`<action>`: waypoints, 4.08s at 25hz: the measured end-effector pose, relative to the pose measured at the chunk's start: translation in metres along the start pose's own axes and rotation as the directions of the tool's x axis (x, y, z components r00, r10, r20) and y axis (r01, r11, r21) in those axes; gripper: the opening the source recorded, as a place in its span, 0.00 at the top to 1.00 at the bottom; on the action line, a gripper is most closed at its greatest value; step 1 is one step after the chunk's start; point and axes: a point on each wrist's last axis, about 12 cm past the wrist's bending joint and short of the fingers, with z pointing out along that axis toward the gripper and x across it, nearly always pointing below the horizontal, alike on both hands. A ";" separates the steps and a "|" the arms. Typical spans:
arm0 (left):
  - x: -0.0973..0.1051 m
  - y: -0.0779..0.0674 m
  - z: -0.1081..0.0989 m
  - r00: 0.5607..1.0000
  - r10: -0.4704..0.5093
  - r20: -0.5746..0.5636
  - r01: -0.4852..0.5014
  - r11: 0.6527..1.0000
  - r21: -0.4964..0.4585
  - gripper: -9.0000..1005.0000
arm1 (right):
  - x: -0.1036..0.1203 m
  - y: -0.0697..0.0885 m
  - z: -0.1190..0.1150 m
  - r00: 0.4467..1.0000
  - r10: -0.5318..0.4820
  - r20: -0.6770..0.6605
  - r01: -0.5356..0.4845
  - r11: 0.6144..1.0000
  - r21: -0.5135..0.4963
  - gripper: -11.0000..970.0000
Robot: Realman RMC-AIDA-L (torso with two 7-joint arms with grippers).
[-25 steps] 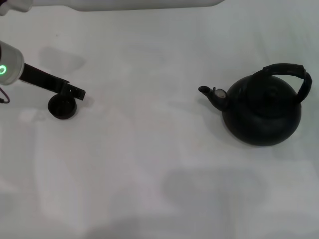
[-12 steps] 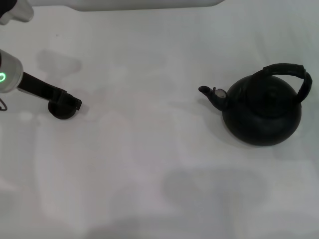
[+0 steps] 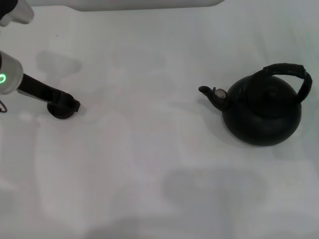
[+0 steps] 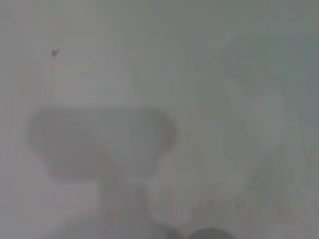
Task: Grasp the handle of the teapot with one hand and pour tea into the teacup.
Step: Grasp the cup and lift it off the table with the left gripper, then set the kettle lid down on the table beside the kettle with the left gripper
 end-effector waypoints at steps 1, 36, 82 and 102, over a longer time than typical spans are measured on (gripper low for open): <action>0.000 0.000 0.000 1.000 -0.001 -0.002 0.001 1.000 0.000 0.16 | 0.000 0.000 0.000 1.000 0.000 0.000 0.000 1.000 0.000 0.10; -0.074 -0.157 0.030 0.826 0.561 0.042 -0.561 0.816 0.137 0.30 | 0.000 0.000 0.001 1.000 0.001 0.001 -0.001 1.000 -0.001 0.10; -0.064 -0.157 0.046 0.828 0.561 0.016 -0.557 0.817 0.153 0.26 | -0.001 0.002 0.004 1.000 0.005 0.001 -0.005 1.000 -0.005 0.10; -0.075 -0.179 0.023 0.774 0.615 0.152 -0.633 0.761 0.142 0.12 | 0.000 0.002 0.005 1.000 0.007 -0.003 -0.007 1.000 -0.005 0.10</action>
